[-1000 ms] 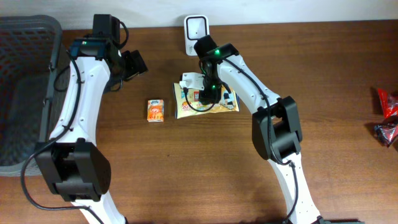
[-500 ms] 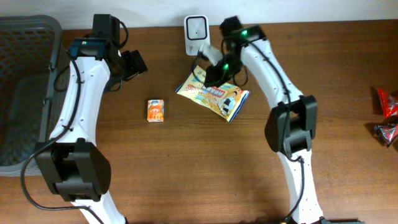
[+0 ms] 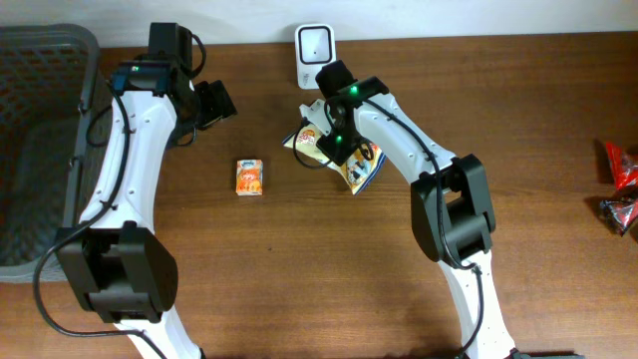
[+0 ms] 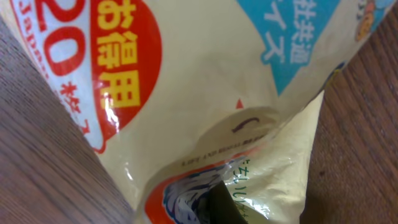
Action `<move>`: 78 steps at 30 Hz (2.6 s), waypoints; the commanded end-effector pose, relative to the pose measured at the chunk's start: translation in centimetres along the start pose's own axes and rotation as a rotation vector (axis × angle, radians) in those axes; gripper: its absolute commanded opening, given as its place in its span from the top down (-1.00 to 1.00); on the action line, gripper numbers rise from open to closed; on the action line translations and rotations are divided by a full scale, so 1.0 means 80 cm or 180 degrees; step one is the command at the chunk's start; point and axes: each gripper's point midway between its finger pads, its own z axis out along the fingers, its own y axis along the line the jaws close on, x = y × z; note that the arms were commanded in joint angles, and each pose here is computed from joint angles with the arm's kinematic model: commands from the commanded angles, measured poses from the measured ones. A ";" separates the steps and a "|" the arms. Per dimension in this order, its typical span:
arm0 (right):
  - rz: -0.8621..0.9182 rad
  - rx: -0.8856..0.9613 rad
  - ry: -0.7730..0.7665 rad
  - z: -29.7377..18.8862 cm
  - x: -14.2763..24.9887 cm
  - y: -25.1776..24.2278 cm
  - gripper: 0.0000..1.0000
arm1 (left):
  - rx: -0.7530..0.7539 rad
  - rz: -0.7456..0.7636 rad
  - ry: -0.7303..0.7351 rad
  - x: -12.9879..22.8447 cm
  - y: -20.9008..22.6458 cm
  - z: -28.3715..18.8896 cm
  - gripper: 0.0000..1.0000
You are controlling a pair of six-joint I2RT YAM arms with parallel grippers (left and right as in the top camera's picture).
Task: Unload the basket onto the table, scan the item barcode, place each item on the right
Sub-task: 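Lift the wipes packet and hold it up to the scanner window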
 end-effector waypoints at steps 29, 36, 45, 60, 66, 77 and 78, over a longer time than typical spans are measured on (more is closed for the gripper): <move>-0.0221 0.0088 0.1378 -0.081 0.118 -0.041 -0.86 | -0.0007 -0.0027 -0.0011 -0.003 -0.001 0.001 -0.98; 0.0208 0.0656 0.1324 0.012 0.141 -0.090 0.81 | -0.0008 -0.0027 -0.0010 -0.003 -0.001 0.001 -0.98; 0.0897 -0.1767 -0.0109 -0.070 0.022 0.027 0.92 | -0.0012 -0.0042 -0.0012 -0.004 0.001 0.001 -0.98; 0.1674 -0.2202 -0.0919 -0.106 -0.039 -0.025 0.92 | -0.0012 -0.0042 -0.0012 -0.004 0.001 0.001 -0.98; 0.2081 0.1102 -0.1608 -0.133 -0.112 -0.174 0.92 | -0.0012 -0.0042 -0.0012 -0.004 0.001 0.001 -0.98; 0.2101 0.1063 -0.1634 -0.102 -0.135 -0.145 0.92 | -0.0012 -0.0042 -0.0012 -0.004 0.001 0.001 -0.98; 0.2120 0.0827 -0.1558 -0.094 -0.132 -0.133 0.92 | -0.0012 -0.0042 -0.0012 -0.004 0.001 0.001 -0.98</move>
